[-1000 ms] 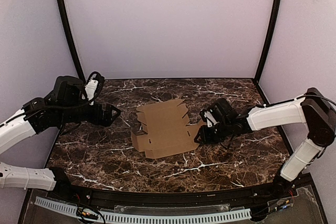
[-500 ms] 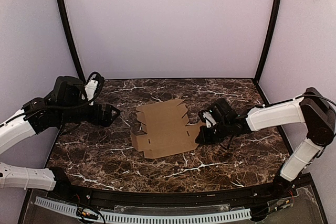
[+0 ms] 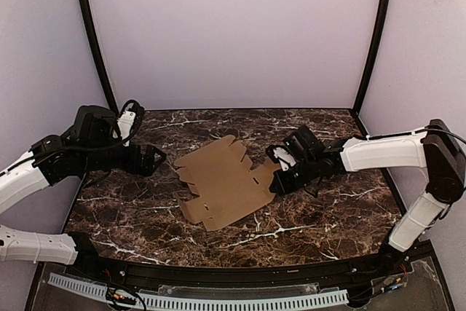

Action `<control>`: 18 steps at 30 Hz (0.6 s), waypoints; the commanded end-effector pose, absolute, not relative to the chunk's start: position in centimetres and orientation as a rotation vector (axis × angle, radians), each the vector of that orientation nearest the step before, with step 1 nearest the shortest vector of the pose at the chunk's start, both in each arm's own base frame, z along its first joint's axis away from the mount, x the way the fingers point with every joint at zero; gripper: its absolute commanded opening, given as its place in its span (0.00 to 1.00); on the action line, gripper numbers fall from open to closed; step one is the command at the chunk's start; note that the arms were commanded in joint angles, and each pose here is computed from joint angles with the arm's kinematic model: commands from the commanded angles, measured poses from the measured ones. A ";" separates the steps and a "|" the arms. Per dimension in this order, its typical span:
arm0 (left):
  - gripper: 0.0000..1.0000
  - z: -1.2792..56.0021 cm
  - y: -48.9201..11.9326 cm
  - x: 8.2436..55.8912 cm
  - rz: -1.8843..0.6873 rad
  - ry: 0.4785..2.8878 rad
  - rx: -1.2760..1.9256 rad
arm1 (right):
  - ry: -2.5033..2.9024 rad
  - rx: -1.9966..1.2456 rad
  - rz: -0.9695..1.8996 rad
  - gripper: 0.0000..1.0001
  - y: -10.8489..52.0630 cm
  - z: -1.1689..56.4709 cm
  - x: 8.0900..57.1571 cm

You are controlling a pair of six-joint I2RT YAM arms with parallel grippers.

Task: Fold the paper box

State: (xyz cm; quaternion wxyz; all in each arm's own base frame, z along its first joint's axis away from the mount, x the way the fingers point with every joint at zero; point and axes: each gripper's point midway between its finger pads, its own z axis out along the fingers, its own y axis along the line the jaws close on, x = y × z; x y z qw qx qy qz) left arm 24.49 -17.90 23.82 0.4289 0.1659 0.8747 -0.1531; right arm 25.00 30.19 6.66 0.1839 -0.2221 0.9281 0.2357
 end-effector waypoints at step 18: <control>1.00 25.6 -18.4 24.4 -0.402 2.172 0.446 | 2.106 -1.671 0.168 0.00 30.0 13.0 27.4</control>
